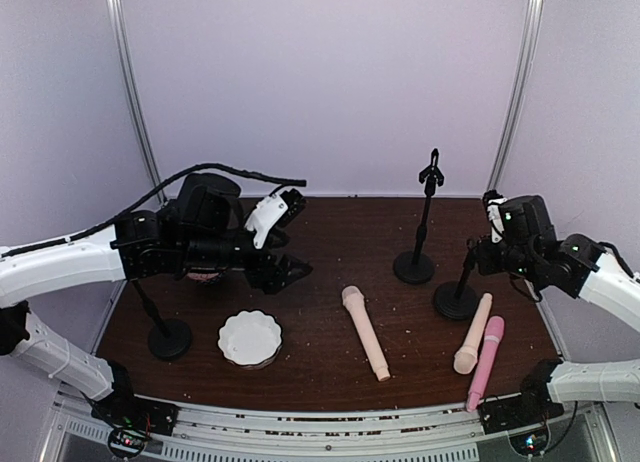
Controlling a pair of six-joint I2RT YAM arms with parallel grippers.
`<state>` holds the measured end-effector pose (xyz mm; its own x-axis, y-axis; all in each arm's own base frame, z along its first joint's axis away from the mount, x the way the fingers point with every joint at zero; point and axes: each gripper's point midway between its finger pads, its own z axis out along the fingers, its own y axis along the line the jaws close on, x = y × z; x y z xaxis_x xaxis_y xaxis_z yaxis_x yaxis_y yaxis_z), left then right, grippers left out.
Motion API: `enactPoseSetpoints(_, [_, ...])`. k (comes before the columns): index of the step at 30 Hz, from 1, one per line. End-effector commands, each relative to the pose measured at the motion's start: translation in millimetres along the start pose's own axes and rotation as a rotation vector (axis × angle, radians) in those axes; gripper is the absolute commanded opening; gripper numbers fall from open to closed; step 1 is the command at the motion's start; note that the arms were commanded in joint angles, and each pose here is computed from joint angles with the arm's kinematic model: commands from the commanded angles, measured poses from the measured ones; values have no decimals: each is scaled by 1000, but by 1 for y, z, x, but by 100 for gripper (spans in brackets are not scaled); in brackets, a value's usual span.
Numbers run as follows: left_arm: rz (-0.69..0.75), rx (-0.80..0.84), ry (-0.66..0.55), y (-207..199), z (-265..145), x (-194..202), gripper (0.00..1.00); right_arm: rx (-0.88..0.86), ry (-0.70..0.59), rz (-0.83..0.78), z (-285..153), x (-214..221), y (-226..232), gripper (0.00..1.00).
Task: Attach the microphones to the stand
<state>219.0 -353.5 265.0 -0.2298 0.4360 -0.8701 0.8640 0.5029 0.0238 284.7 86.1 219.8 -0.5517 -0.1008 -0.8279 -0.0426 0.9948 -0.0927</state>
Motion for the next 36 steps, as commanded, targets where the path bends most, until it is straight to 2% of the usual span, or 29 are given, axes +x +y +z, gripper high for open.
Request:
enactPoseSetpoints(1, [-6,11,-39,-2,5,-6,79,-79,-170,29,-34,-56,3,0])
enactPoseSetpoints(7, [-4,54,-86,-10,7,-10,75,-324,-208,-4,-65,-76,46,0])
enactPoseSetpoints(17, [63,59,-205,-32,16,-21,70,-606,-225,-57,-93,-90,124,0])
enactPoseSetpoints(21, [114,-25,-322,-42,14,-29,68,-725,-231,-68,-100,-96,165,0])
enactPoseSetpoints(22, [116,-47,-378,-43,10,-37,68,-761,-233,-75,-104,-98,177,0])
enactPoseSetpoints(24, [95,-62,-415,-44,10,-39,66,-799,-230,-107,-108,-102,197,0])
enactPoseSetpoints(28, [76,-81,-393,-42,21,-31,62,-834,-209,-192,-111,-101,226,0])
enactPoseSetpoints(32, [72,-97,-366,-46,20,-18,62,-865,-131,-265,-107,-84,244,0])
enactPoseSetpoints(36, [32,-104,-322,-45,19,9,62,-878,-98,-301,-103,-68,257,0])
